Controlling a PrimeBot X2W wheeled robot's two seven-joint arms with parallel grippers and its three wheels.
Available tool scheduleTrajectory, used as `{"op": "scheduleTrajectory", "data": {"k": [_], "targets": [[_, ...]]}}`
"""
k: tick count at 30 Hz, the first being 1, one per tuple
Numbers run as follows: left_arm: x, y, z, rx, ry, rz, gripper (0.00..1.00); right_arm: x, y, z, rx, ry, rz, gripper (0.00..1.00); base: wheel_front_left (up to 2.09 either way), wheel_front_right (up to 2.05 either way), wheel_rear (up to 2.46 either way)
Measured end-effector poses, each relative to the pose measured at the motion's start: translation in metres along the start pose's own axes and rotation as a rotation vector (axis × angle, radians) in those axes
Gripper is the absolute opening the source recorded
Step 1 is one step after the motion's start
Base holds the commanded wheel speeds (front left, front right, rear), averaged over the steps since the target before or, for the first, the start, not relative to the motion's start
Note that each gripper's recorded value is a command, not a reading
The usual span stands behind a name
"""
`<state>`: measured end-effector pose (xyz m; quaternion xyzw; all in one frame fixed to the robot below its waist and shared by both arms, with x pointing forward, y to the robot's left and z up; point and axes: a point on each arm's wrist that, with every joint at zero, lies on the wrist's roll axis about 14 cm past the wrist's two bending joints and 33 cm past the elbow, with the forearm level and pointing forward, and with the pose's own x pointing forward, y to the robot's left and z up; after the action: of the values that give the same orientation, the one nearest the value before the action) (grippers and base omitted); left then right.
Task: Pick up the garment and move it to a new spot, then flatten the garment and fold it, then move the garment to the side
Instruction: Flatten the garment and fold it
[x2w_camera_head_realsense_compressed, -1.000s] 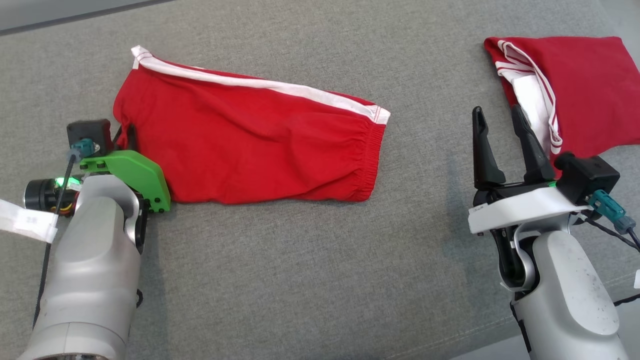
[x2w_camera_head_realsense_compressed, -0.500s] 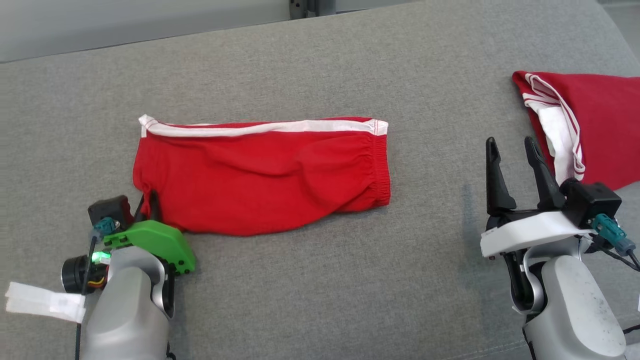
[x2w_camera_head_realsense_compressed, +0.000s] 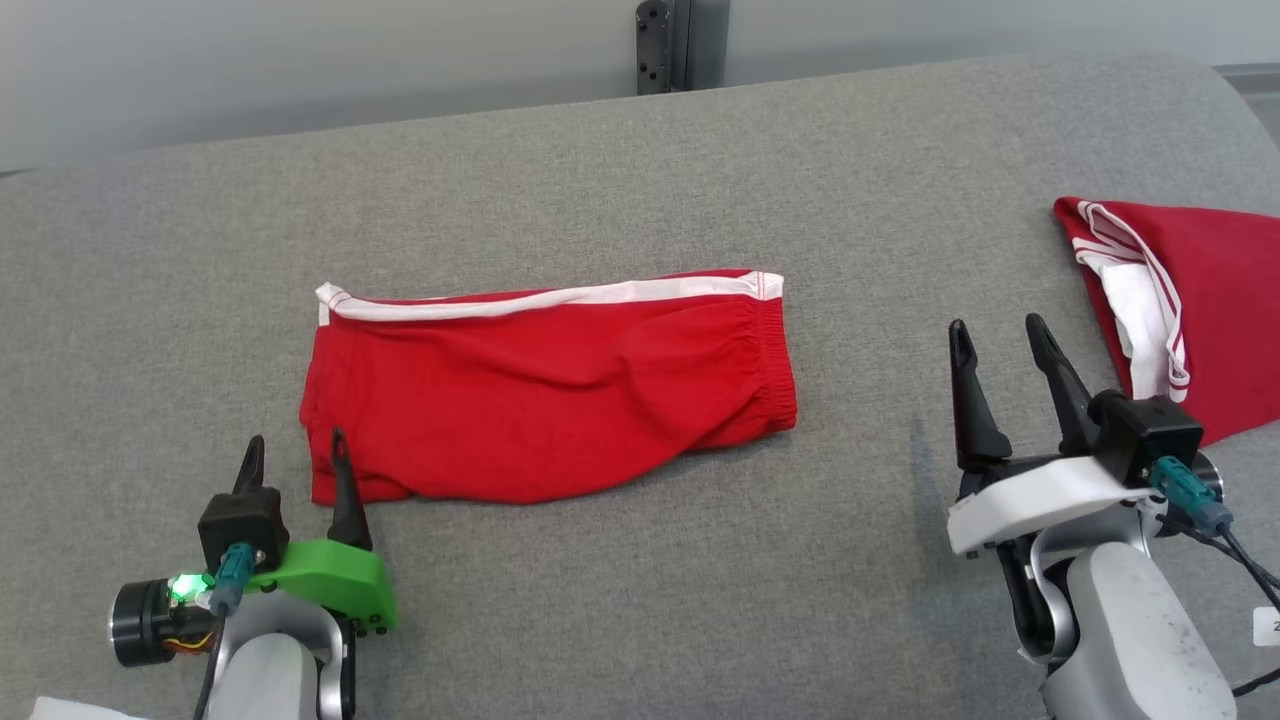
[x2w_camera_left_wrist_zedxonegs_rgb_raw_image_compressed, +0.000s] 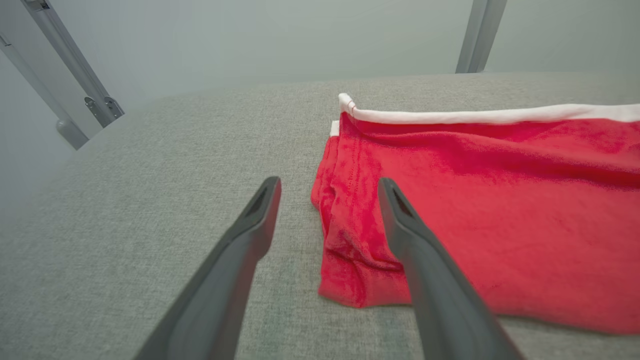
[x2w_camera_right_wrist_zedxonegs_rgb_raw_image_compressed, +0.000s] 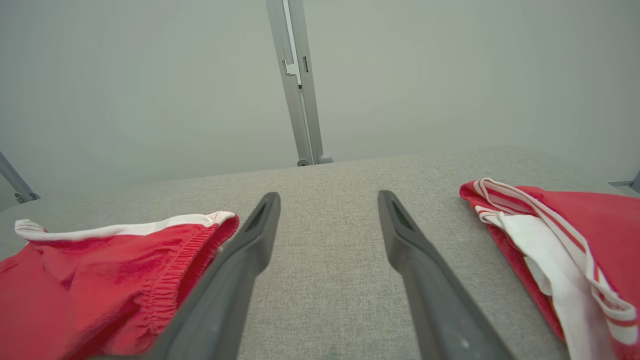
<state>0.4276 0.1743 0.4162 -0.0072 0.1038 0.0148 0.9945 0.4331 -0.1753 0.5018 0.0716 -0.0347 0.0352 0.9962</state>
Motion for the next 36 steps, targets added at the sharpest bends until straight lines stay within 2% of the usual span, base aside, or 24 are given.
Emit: {"op": "scheduleTrajectory", "data": {"k": [8,15,29,36], "targets": [[-0.031,0.005,0.027,0.018,-0.109,0.016,1.00,-0.019,0.016,-0.009,-0.003,0.038,0.042,1.00,0.00,0.00,0.00],[-0.053,0.012,0.029,0.012,-0.130,0.038,1.00,-0.031,0.029,-0.012,0.020,0.051,0.074,1.00,0.00,0.00,0.00],[-0.053,0.016,0.029,-0.022,-0.130,0.061,1.00,-0.007,0.050,-0.023,0.032,0.070,0.135,1.00,0.00,0.00,0.00],[-0.052,0.018,0.021,-0.033,-0.105,0.071,1.00,0.016,0.073,-0.045,0.016,0.119,0.203,1.00,0.00,0.00,0.00]]}}
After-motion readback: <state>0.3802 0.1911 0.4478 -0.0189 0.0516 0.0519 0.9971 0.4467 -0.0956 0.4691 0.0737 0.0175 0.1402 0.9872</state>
